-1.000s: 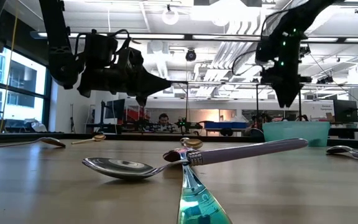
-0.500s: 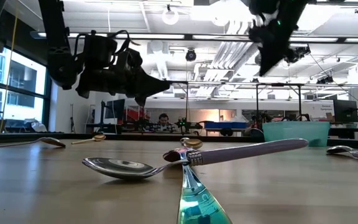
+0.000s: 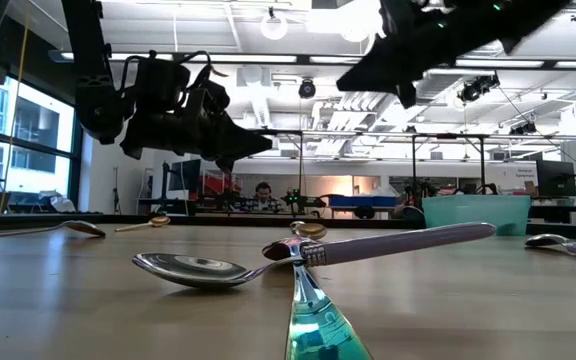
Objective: Sort silverware by color (type)
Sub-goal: Put the purple spoon into the orange bin
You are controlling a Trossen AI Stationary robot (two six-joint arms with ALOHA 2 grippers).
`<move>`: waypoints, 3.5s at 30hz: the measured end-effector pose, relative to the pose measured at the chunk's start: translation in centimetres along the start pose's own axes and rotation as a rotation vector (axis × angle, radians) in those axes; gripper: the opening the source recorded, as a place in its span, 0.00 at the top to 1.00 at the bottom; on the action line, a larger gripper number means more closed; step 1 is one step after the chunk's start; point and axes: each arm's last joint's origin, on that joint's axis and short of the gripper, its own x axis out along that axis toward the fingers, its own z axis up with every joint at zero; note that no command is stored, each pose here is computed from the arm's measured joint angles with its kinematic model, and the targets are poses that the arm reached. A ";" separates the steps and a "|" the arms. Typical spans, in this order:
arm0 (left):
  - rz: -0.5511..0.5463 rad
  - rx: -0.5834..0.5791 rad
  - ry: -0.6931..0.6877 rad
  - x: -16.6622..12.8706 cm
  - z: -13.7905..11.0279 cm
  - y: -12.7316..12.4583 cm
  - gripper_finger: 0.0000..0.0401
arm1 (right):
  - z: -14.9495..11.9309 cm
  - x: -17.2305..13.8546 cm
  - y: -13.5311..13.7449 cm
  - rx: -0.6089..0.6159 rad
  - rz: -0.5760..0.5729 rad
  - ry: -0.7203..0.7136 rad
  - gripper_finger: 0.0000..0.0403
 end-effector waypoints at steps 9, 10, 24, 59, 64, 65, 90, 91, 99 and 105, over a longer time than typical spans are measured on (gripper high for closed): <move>-0.060 0.064 0.009 0.9 -0.2 -1.9 1.00 | -3.8 -1.6 2.8 0.049 0.020 -0.011 1.00; -0.071 0.069 0.011 1.1 -0.3 -2.2 1.00 | -3.9 -1.8 3.2 0.042 0.029 -0.012 1.00; -0.046 0.035 0.212 2.5 -2.8 -6.0 1.00 | -3.1 -3.5 7.7 0.008 0.143 0.022 1.00; 0.322 -0.048 0.216 0.6 4.8 -15.5 1.00 | 2.6 -3.2 7.9 0.028 0.385 0.088 0.97; 0.401 -0.166 0.279 -0.1 4.2 -15.9 1.00 | 3.7 -4.2 9.3 -0.017 0.380 0.186 0.99; 0.400 -0.177 0.284 -0.1 4.2 -16.1 1.00 | 3.8 -4.3 9.6 -0.031 0.369 0.210 0.99; 0.347 -0.045 0.711 -3.9 0.6 -20.1 1.00 | -10.9 2.8 18.8 -0.101 0.155 0.932 0.59; 0.347 -0.048 0.711 -3.9 0.6 -20.1 1.00 | -11.3 3.1 18.9 -0.126 0.152 0.941 0.58; 0.321 -0.084 0.729 -3.9 0.5 -20.2 1.00 | -14.1 4.8 19.0 -0.229 0.139 0.998 0.65; 0.285 -0.173 0.737 -3.8 0.6 -20.4 1.00 | -14.0 4.8 19.0 -0.223 0.144 0.997 0.89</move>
